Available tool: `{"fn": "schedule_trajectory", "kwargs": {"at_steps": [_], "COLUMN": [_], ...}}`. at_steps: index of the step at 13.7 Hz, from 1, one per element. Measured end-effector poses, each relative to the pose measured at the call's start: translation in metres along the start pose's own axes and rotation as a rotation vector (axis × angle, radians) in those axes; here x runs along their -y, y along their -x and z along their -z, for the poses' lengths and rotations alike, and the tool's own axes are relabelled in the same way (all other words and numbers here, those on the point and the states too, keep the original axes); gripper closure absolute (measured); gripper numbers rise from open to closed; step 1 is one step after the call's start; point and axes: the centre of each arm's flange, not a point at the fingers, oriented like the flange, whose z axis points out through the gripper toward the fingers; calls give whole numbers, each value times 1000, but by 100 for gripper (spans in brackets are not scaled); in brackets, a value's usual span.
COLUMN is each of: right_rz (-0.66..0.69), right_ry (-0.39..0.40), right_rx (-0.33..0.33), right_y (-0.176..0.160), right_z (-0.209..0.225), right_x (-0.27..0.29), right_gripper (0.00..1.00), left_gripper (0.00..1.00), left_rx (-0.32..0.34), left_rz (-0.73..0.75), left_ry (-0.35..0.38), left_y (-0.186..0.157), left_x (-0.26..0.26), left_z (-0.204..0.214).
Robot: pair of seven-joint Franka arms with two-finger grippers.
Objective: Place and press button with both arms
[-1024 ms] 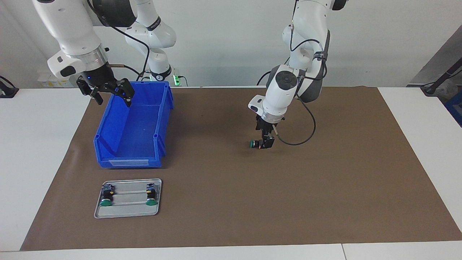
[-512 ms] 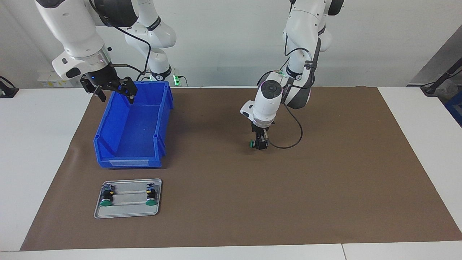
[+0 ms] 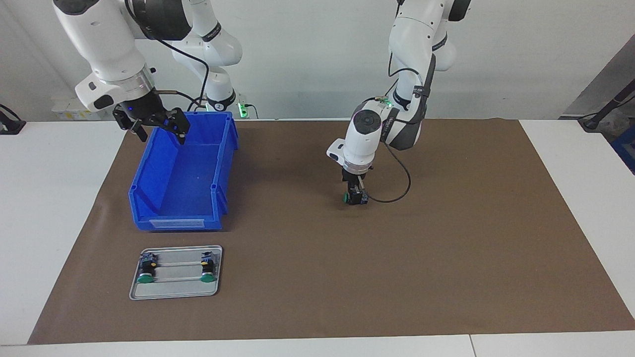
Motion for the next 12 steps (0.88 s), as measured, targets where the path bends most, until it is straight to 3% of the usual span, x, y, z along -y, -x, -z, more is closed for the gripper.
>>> {"fn": "schedule_trajectory", "kwargs": {"at_steps": [12], "right_rz": [9], "right_ry": [1], "right_rx": [0], "right_y": [2], "right_z": [0], "right_x": [5], "right_gripper": [0], "left_gripper": [6], "left_rx": [-23], "left_rz": [6], "left_ry": [-27], "left_y": [-1], "left_x": [-5], "left_z": [-11]}}
